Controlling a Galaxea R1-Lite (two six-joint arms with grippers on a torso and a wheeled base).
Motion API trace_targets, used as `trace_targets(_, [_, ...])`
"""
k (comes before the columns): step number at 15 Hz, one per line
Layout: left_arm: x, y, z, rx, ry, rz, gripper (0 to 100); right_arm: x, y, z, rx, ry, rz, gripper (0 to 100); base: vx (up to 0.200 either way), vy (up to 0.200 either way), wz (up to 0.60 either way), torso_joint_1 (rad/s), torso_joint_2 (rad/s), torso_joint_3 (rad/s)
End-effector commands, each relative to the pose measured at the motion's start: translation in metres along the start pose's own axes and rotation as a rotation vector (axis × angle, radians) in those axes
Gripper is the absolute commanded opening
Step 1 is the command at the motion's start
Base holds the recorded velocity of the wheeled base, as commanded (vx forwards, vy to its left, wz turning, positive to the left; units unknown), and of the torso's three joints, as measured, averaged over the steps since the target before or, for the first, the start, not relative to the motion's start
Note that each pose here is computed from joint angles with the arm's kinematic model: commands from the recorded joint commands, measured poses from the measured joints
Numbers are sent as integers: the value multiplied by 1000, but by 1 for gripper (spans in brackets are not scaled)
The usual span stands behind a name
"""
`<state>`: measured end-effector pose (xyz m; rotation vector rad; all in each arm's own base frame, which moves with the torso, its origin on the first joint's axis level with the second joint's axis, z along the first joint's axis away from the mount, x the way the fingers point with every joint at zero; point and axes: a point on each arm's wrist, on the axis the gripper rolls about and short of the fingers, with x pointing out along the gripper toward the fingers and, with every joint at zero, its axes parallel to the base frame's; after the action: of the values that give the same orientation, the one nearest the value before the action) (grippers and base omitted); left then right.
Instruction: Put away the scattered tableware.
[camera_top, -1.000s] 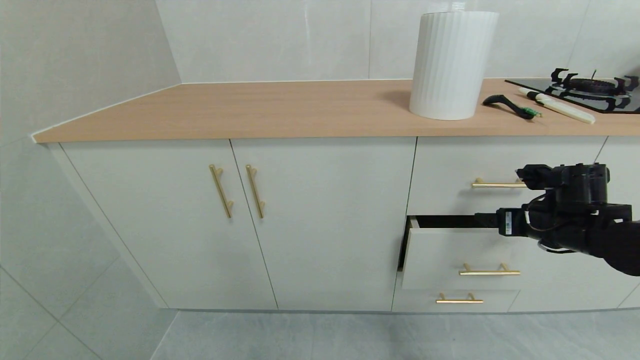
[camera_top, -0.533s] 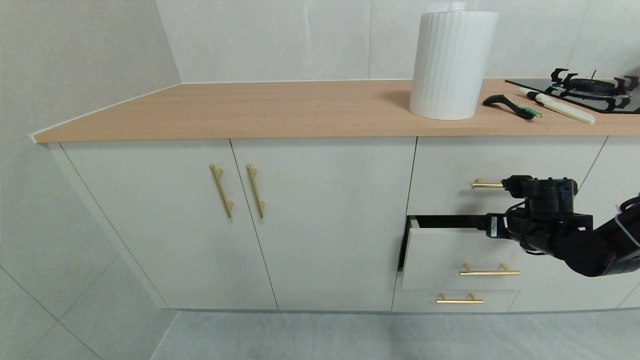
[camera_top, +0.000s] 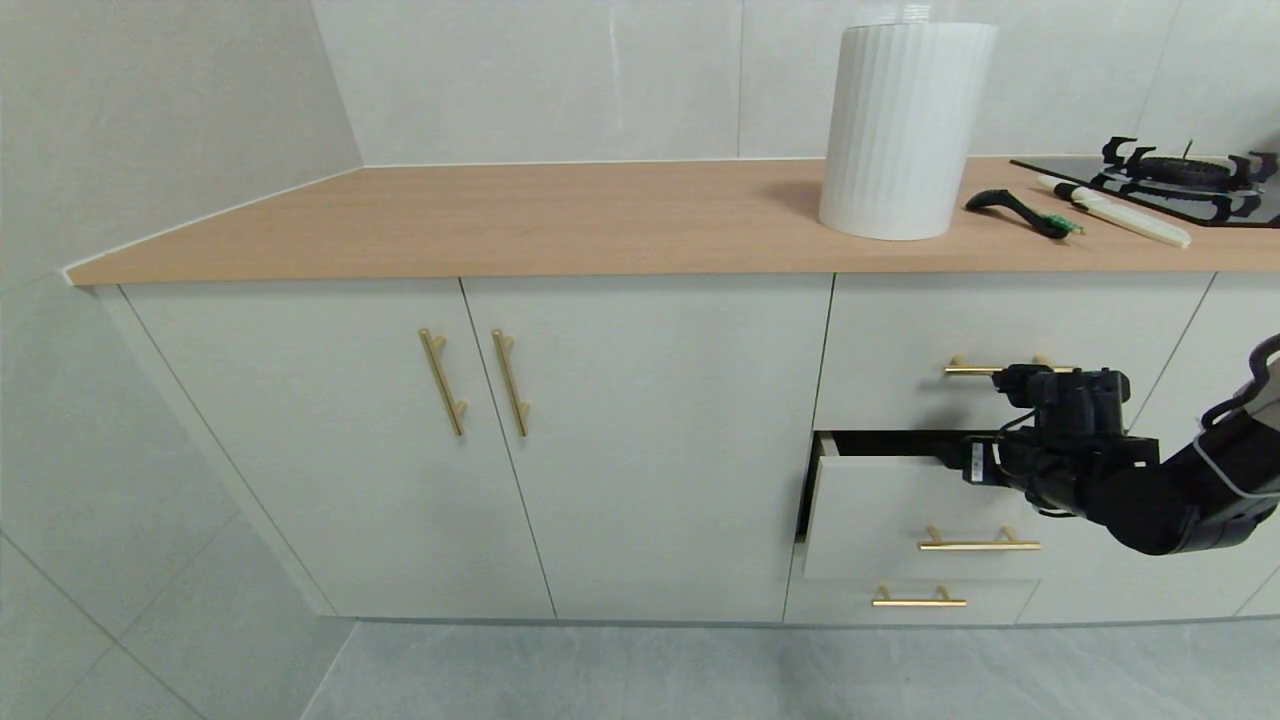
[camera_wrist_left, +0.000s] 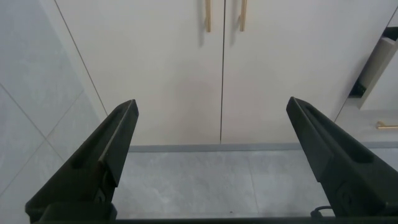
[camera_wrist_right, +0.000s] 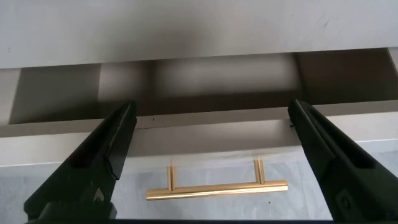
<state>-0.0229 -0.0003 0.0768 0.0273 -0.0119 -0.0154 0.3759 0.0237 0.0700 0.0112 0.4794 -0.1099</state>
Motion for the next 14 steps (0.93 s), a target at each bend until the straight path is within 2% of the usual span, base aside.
trace_targets(1, [0,0,0,0,-1,0,100,-1,-1,-1,-1,7,-1,100,0,0,0,0,0,0])
trace_targets(7, [0,0,0,0,-1,0,100,-8,-7,4,-1,15,-12,100,0,0,0,0,0,0])
trace_targets(14, [0,0,0,0,-1,0,100,-26,-13,0,-94,109,-14,100,0,0,0,0,0,0])
